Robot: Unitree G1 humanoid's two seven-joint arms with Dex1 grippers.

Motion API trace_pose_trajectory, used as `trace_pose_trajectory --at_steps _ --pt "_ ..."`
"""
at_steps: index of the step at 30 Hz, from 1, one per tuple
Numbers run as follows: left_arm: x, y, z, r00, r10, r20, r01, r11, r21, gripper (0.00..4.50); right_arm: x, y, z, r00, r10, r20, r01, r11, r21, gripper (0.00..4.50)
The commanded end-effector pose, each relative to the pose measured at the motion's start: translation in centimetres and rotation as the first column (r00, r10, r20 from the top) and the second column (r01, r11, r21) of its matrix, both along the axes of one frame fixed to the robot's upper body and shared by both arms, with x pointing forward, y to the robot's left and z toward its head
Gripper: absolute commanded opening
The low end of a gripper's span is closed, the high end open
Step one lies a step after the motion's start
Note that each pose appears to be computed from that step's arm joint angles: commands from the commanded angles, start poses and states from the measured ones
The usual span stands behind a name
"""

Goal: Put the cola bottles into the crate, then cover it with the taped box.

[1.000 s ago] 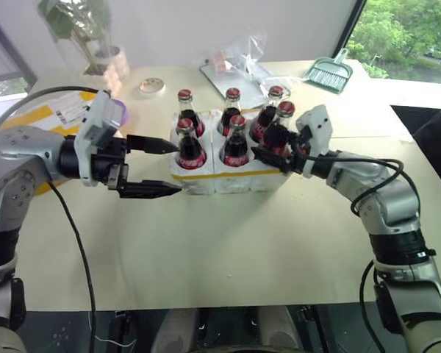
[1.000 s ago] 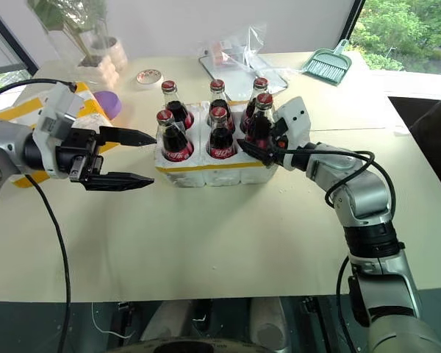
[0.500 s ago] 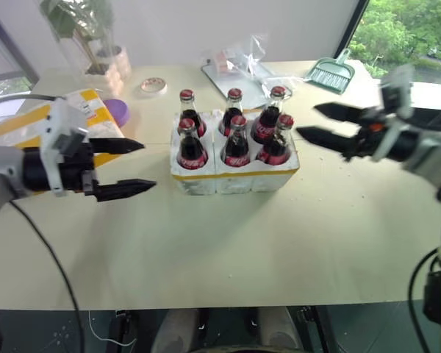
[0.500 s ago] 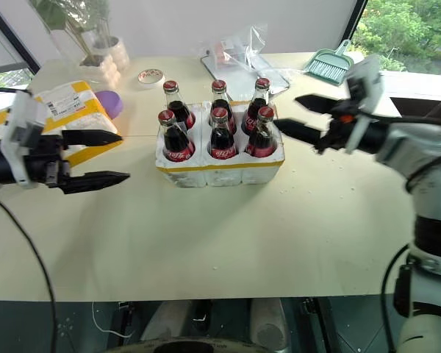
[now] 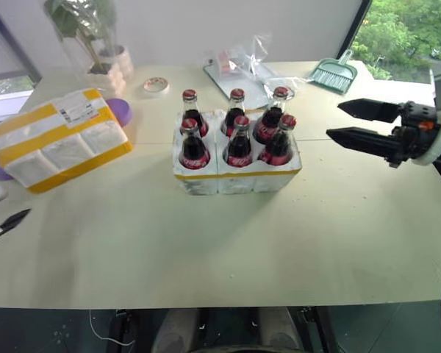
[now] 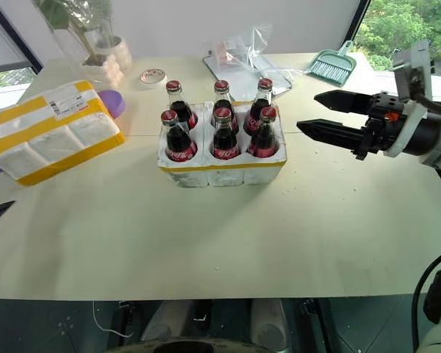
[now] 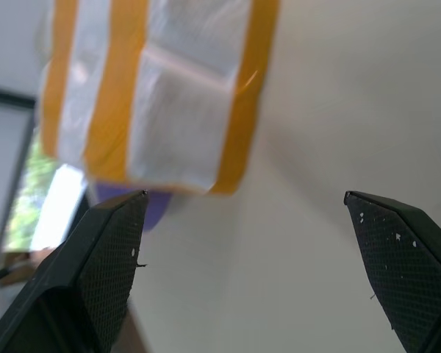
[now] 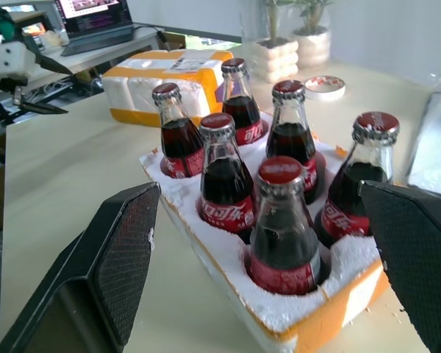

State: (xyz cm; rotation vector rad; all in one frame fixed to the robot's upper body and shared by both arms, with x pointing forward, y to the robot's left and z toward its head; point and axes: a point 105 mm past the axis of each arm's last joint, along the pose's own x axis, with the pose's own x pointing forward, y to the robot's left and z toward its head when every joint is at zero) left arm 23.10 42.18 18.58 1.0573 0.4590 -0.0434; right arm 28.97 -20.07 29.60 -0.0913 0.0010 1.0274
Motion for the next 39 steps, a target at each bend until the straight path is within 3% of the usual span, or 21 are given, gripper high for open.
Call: trace_pose_trajectory --at_steps 1,7,14,31,34,39 --pt "1.2 2.0 -0.3 0.996 0.040 0.086 -0.051 0.991 0.125 4.50 -0.1 0.0 1.5 0.998 0.016 0.053 -0.016 1.000 0.004 4.41" --pt "3.9 4.5 -2.9 0.987 0.081 0.142 -0.113 0.965 0.237 4.50 -0.1 -0.4 2.2 0.998 0.002 0.059 -0.001 1.000 -0.008 4.41" --pt "7.0 4.6 -3.2 0.976 0.067 0.209 -0.135 0.934 0.330 4.50 -0.7 -1.1 2.8 0.998 -0.025 0.063 0.026 1.000 -0.015 4.41" --pt "9.4 4.0 -4.3 0.972 0.113 0.208 -0.180 0.923 0.339 4.50 -1.0 -1.8 3.9 0.992 -0.094 0.084 0.093 0.995 0.019 4.41" --pt "9.5 4.0 -4.3 0.970 0.121 0.211 -0.187 0.927 0.326 3.63 -0.9 -1.8 3.9 0.991 -0.104 0.082 0.103 0.994 0.020 4.50" --pt "9.6 4.1 -4.0 0.968 0.126 0.215 -0.192 0.927 0.321 1.03 -0.8 -1.9 3.7 0.990 -0.115 0.077 0.113 0.993 0.026 4.50"
